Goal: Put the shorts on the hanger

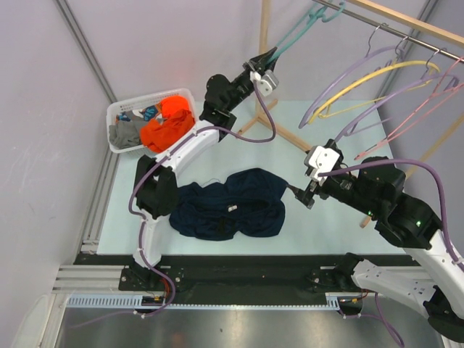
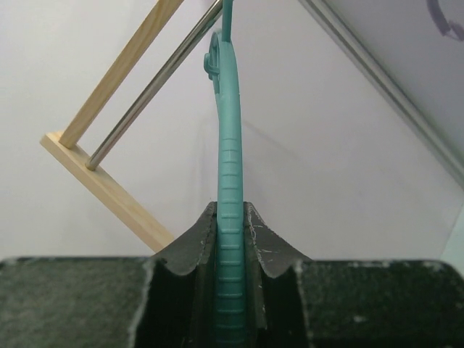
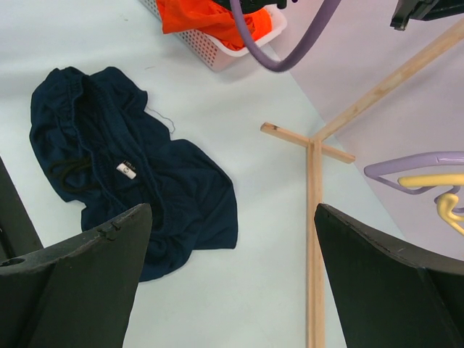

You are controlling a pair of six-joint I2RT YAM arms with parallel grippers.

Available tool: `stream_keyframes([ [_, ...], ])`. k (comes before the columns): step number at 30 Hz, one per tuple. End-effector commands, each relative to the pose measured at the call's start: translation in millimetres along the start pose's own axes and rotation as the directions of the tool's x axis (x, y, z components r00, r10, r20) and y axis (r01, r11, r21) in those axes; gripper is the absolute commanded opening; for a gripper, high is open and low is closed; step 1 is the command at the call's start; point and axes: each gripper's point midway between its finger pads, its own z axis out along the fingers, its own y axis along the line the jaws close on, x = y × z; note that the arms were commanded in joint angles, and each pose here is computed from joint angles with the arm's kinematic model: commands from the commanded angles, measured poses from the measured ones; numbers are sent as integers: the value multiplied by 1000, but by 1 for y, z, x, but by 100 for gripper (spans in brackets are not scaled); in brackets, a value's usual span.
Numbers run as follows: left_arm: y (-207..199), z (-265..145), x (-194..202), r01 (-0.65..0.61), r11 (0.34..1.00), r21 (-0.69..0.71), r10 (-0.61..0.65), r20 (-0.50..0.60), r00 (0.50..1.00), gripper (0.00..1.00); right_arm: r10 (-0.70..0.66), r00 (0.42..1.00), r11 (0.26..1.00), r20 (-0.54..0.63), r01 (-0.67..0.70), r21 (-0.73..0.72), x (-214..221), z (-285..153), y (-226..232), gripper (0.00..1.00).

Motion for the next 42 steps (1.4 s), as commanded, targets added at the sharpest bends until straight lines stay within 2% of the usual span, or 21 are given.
stream_keyframes([
  [1,47,8,-75,-205,976,-73,212,114,971,0,1,999,1000,35,-2,24,-9,-2,-6,100],
  [7,53,-5,-84,-151,987,-48,154,69,986,0,-2,998,999,56,0,33,-14,-4,-8,100],
  [10,44,-23,-92,-109,994,26,108,47,993,0,-2,998,999,55,0,38,-13,-8,-8,100],
  [12,22,-39,-79,-64,993,104,64,3,998,0,-1,998,999,55,-1,42,-13,-9,-8,100],
  [13,29,-47,-95,-70,992,107,70,10,998,0,-1,998,999,59,-1,45,-14,-10,-9,100],
  [15,16,-63,-86,-3,989,147,10,-45,999,0,-1,998,999,68,-2,47,-16,-12,-9,100],
  [16,23,-71,-96,7,990,144,1,-54,999,0,0,997,999,75,-4,53,-17,-13,-10,100],
  [20,8,-116,-88,120,972,200,-79,-200,977,0,-3,995,998,101,-3,55,-25,-16,-12,100],
  [25,3,-182,-84,287,935,208,-197,-366,910,0,-31,992,998,120,25,51,-31,-11,-13,100],
  [28,0,-222,-90,440,876,200,-321,-441,838,0,-56,988,998,145,52,33,-38,-4,-12,100],
  [29,-5,-234,-93,519,836,178,-391,-469,792,0,-64,986,998,154,61,20,-40,-2,-10,100],
  [31,3,-265,-97,594,795,120,-466,-506,726,0,-77,983,997,167,76,17,-44,3,-10,100],
  [32,-11,-282,-95,677,730,95,-533,-541,650,0,-78,983,997,165,78,5,-44,8,-9,100],
  [33,-2,-296,-102,678,733,50,-553,-537,637,0,-72,983,997,171,73,2,-45,11,-9,100],
  [35,-23,-320,-110,757,650,64,-612,-547,572,0,-54,983,998,174,60,-32,-46,20,-3,99],
  [36,-20,-331,-126,745,663,72,-609,-527,593,0,-50,982,997,182,60,-48,-47,23,-1,98],
  [37,-24,-338,-131,753,654,75,-616,-526,587,0,-55,981,995,186,68,-67,-48,25,3,98],
  [39,-37,-355,-139,787,611,80,-641,-533,552,0,-63,976,991,208,86,-104,-52,35,9,97],
  [40,-41,-360,-150,787,611,92,-640,-528,558,0,-87,971,987,221,113,-112,-54,37,10,96],
  [41,-50,-367,-151,814,575,82,-659,-544,520,0,-102,964,980,245,139,-141,-58,39,15,95],
  [42,-57,-371,-159,832,546,104,-668,-546,506,0,-120,961,973,249,164,-163,-57,45,19,93],
])
